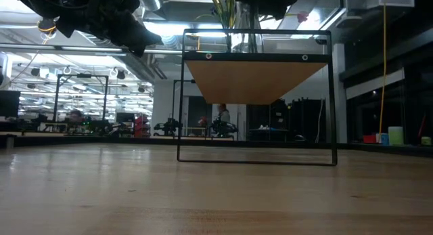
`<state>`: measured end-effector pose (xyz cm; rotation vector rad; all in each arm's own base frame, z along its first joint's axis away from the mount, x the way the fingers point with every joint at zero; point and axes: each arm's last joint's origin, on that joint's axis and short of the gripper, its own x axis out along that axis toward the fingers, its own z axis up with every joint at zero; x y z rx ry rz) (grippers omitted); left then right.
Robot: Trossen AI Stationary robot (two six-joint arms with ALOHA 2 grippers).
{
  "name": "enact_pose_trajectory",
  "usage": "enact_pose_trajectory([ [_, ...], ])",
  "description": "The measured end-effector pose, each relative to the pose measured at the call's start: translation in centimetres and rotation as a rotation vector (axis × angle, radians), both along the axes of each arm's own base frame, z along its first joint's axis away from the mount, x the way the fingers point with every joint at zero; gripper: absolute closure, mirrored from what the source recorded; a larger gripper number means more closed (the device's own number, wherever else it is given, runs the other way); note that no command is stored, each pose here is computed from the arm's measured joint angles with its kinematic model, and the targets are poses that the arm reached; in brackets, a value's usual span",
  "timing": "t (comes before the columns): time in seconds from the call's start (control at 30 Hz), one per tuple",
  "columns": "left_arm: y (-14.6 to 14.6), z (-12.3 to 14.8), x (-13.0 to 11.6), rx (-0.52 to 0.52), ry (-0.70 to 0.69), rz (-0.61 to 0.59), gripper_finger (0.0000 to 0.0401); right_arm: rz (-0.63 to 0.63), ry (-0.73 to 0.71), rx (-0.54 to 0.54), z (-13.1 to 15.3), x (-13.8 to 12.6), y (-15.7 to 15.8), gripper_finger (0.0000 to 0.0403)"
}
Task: Pick and place flowers into a vace then onto a shelf
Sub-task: Put the transparent vase on the shelf, then return to Home Position
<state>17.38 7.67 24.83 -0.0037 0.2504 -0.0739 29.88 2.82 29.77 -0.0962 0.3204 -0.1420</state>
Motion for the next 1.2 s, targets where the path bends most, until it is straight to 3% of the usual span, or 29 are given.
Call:
enact_pose_trajectory([
  [0.37,0.0,0.0,0.0,0.0,-0.001,0.0,0.0396,0.0,0.006,-0.001,0.0,0.0,0.0,0.0218],
  [0.77,0.0,0.0,0.0,-0.003,-0.001,0.001,0.0398,0.01,0.047,-0.034,-0.4,-0.2,0.0,0.0124],
  [1.2,0.0,0.0,0.0,-0.002,0.002,0.001,0.0399,0.007,0.059,-0.027,1.0,-2.2,-0.3,0.0118],
])
